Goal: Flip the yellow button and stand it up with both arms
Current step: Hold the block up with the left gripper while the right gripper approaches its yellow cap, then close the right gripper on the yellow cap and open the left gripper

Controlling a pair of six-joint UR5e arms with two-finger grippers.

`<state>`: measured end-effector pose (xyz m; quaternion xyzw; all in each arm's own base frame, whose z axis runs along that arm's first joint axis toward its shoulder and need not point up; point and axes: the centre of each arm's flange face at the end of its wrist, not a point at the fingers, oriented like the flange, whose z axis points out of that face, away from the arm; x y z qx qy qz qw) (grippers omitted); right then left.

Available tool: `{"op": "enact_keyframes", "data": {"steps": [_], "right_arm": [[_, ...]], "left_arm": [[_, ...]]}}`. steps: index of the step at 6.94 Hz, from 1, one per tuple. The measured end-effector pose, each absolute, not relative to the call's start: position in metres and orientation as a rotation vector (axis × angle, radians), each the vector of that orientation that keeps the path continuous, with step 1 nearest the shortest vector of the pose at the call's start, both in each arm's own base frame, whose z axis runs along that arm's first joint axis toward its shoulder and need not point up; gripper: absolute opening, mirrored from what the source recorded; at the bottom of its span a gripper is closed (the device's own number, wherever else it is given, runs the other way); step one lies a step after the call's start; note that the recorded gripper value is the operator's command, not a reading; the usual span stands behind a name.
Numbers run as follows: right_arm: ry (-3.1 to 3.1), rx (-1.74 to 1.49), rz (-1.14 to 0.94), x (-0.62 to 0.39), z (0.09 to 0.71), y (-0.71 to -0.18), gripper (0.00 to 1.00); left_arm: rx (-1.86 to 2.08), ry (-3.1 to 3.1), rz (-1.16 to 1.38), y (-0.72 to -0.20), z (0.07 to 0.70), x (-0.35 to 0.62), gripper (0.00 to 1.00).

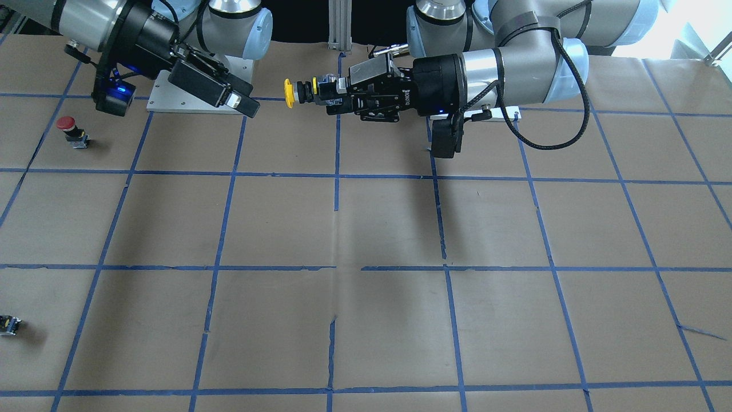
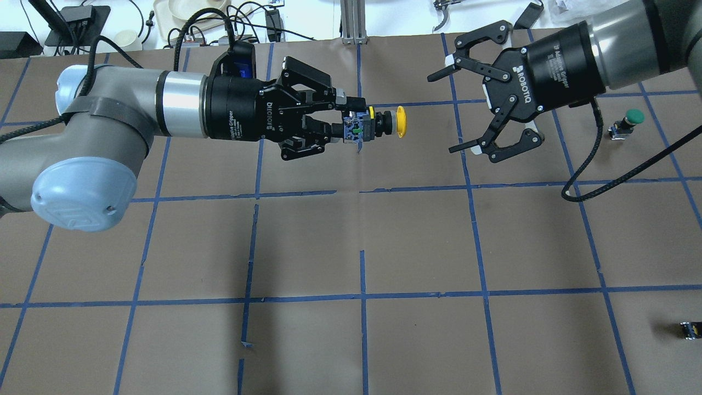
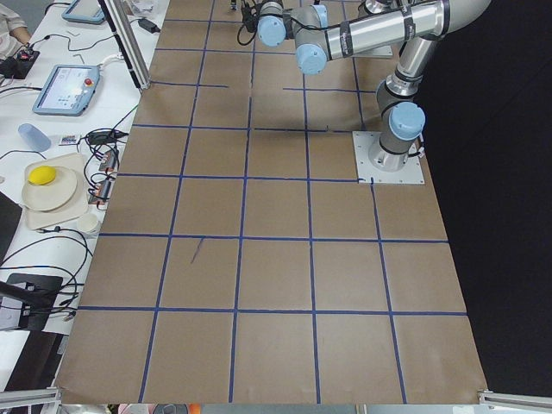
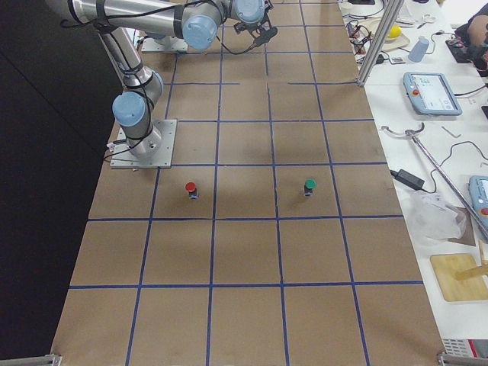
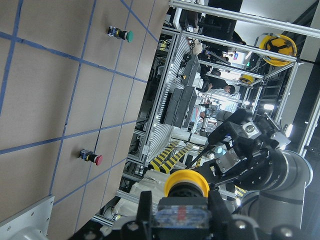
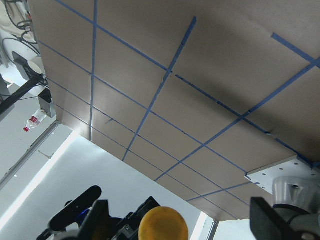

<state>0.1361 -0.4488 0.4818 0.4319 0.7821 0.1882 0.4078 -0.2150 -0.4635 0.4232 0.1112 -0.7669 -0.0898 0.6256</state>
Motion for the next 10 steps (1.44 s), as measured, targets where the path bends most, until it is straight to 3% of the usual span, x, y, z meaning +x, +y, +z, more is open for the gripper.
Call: {"op": "enact_keyframes", "data": {"steps": [6,10], "right_arm": [[1.993,0.995,0.501,0.175,0.481,-0.434,0.97],[1.944,0.996,0.518,0.175,0.483,-0.438,0.78]], "left_arm": [[0.256,-1.755,-0.215,-0.464,0.42,-0.217,0.18],[0.255,-1.756,-0.214,-0.464,0.42,-0.217,0.18]]}}
